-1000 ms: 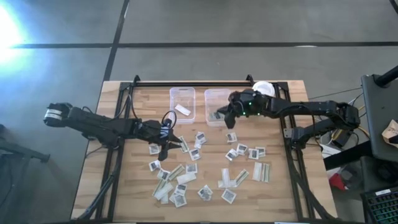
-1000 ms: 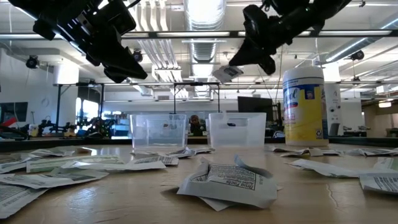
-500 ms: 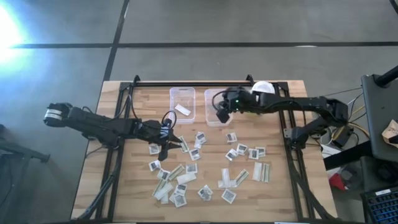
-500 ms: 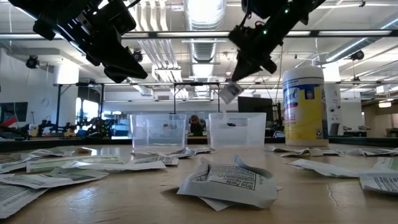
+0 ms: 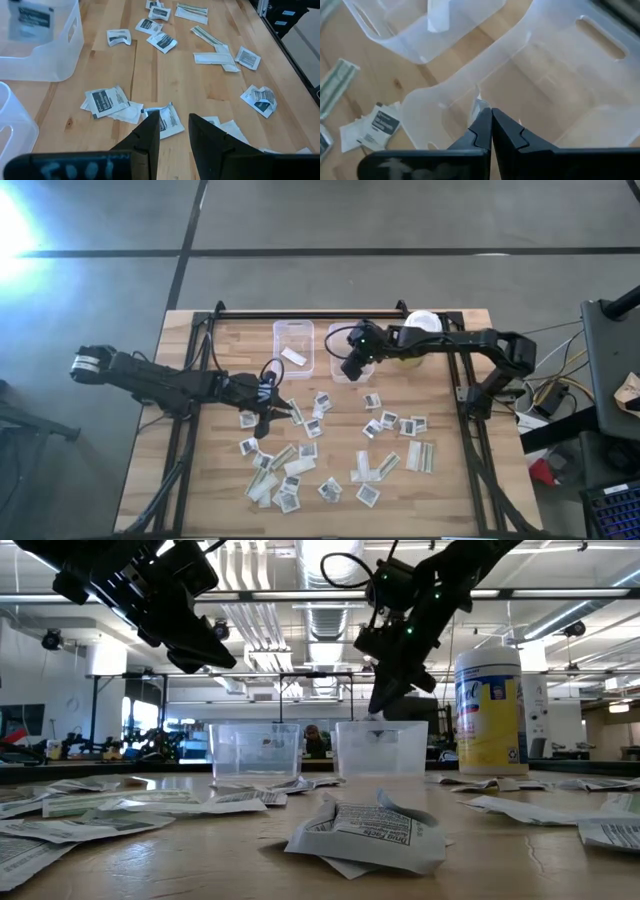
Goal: Pick & Place First Aid Supplies
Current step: Put the gray towelette pack into the right transparent bin, then put the green bandage pack into the left transparent bin
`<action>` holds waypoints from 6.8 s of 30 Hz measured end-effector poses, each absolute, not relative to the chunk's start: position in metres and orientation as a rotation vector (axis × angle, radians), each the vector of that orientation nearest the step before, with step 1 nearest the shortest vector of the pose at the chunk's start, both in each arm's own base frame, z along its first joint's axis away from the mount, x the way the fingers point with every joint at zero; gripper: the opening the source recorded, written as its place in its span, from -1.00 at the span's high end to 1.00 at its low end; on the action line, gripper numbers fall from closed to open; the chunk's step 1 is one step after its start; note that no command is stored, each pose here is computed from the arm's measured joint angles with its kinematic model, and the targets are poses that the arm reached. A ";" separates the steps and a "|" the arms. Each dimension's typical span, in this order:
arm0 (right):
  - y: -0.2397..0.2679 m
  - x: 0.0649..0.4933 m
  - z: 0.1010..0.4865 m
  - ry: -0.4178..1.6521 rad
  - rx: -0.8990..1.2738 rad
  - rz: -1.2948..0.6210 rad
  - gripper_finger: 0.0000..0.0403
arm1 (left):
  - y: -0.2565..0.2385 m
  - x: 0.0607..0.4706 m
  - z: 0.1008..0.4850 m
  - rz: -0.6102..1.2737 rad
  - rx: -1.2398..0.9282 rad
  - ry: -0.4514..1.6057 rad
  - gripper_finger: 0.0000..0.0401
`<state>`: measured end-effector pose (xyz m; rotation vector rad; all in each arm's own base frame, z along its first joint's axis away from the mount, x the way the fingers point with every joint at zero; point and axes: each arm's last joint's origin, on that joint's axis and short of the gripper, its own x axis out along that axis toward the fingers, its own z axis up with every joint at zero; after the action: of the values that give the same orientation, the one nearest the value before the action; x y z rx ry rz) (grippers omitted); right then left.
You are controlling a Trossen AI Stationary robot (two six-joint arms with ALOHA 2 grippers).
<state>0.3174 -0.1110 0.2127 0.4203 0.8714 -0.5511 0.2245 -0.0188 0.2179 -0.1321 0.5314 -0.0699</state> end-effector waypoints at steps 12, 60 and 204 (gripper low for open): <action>-0.113 0.323 0.208 0.919 0.409 -0.556 0.94 | -0.019 0.225 0.218 -0.075 -0.113 0.530 0.52; 0.000 0.270 0.245 0.949 0.279 -0.593 0.61 | -0.026 0.226 0.247 -0.016 -0.037 0.630 0.05; 0.000 0.277 0.236 0.847 0.301 -0.585 0.69 | -0.063 0.176 0.189 0.583 0.217 0.975 1.00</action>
<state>0.2765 -0.0003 0.2357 0.3012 0.8470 -0.5846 0.1755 -0.0632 0.1886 0.2169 0.9747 0.5834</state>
